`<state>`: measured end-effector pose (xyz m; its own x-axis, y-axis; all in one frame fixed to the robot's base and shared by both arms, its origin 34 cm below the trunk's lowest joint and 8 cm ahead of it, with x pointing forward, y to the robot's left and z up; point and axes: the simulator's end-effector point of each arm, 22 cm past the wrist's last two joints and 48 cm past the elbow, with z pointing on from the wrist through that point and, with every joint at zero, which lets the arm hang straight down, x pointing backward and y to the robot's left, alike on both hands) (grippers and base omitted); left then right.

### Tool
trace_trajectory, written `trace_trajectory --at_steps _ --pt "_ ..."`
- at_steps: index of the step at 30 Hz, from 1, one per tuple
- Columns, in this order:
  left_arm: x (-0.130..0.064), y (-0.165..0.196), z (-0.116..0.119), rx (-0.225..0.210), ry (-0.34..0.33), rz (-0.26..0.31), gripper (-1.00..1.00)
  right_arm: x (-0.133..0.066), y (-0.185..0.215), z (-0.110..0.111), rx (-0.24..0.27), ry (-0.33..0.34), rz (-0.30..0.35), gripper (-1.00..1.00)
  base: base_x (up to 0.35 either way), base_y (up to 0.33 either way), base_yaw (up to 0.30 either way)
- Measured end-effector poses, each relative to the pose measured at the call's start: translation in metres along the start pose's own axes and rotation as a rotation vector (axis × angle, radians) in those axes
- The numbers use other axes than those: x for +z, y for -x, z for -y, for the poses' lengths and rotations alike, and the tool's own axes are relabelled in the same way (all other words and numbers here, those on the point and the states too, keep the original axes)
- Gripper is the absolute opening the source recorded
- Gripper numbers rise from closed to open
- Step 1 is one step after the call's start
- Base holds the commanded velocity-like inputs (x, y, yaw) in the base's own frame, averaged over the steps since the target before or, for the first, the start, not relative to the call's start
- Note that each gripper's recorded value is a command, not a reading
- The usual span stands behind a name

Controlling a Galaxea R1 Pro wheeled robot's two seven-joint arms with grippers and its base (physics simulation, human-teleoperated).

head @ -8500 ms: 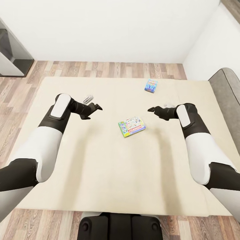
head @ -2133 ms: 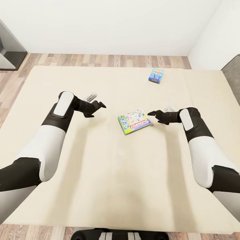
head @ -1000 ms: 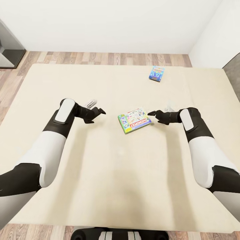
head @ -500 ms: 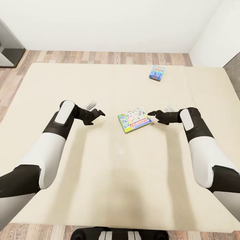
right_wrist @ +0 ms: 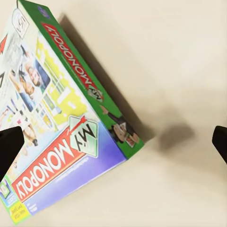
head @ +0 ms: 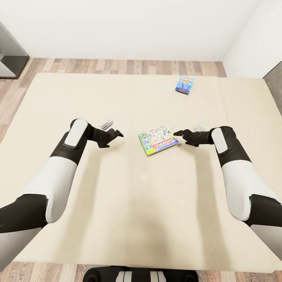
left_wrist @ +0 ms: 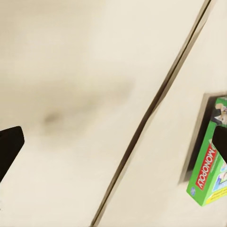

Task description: Put all the toys in the child's room - the three board games (two on the bed and one on the table), the two jigsaw puzzles on the table, and the tennis ball on the table - inside the toy box on the table in the child's room.

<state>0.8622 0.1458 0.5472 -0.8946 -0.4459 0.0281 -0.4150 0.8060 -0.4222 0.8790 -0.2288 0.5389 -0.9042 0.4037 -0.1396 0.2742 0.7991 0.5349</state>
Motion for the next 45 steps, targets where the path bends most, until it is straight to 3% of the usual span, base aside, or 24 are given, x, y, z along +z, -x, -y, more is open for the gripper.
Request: trace_trajectory --at_steps 45 --pt "0.0039 -0.0032 -0.0041 -0.003 0.006 -0.007 1.0 0.0021 -0.0007 0.0011 -0.001 -0.002 0.0 1.0 0.0 0.0 0.0"
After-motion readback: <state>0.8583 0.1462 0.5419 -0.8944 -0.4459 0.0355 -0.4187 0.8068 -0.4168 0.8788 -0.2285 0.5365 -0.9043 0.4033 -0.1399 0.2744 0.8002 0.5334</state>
